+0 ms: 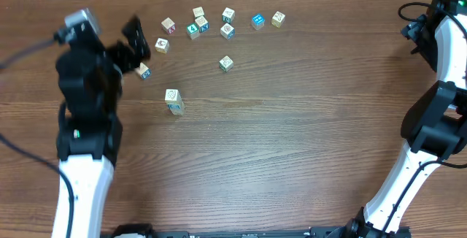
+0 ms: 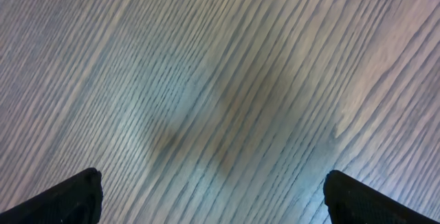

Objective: Form a tower

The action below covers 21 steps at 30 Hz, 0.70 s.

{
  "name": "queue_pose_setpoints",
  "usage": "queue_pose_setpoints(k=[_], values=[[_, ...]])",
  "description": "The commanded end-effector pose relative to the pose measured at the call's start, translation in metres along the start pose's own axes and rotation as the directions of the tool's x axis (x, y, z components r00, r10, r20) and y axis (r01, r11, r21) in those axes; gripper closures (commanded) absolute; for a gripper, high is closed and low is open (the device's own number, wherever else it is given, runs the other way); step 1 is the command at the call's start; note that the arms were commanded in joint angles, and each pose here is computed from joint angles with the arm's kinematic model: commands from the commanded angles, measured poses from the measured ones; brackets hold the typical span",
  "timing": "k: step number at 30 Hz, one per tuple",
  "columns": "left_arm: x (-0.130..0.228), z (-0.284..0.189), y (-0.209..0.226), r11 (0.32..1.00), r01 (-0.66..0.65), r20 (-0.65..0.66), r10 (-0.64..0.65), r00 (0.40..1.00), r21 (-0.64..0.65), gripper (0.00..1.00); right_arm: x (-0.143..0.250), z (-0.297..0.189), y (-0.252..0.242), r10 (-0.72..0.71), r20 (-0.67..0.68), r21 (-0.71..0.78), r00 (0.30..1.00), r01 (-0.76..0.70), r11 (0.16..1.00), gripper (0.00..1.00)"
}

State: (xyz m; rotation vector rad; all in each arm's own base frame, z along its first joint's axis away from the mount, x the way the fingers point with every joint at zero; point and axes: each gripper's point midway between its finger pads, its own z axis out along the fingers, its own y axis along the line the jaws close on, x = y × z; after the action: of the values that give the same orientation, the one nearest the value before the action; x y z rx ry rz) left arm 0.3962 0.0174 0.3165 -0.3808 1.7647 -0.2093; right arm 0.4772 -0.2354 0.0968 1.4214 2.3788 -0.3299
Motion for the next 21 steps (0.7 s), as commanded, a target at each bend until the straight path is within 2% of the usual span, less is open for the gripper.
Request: queue_pose_setpoints(k=[1, 6, 10, 17, 21], values=[[0.031, -0.033, 0.011, 1.0, 0.006, 0.002, -0.006, 1.0, 0.008, 0.01, -0.005, 0.0, 0.001, 0.002, 0.017, 0.004, 1.0, -0.002, 1.0, 0.0], [0.092, -0.061, 0.036, 1.0, 0.004, -0.03, -0.005, 1.0, -0.005, 0.01, -0.005, 0.0, 0.001, 0.002, 0.018, 0.004, 1.0, -0.002, 1.0, 0.0], [0.117, -0.083, 0.047, 1.0, 0.006, 0.019, -0.007, 1.0, 0.014, 0.01, -0.004, 0.0, 0.001, 0.002, 0.017, 0.004, 1.0, -0.002, 1.0, 0.0], [0.103, -0.11, 0.043, 0.997, 0.005, 0.19, -0.021, 0.981, 0.082, 0.01, -0.005, -0.001, 0.001, 0.002, 0.017, 0.003, 1.0, -0.002, 1.0, 0.0], [0.096, -0.117, 0.042, 0.995, 0.004, 0.24, -0.027, 0.97, 0.097, 0.0, -0.005, -0.001, 0.001, 0.002, 0.018, 0.004, 1.0, -0.002, 1.0, 0.0]])
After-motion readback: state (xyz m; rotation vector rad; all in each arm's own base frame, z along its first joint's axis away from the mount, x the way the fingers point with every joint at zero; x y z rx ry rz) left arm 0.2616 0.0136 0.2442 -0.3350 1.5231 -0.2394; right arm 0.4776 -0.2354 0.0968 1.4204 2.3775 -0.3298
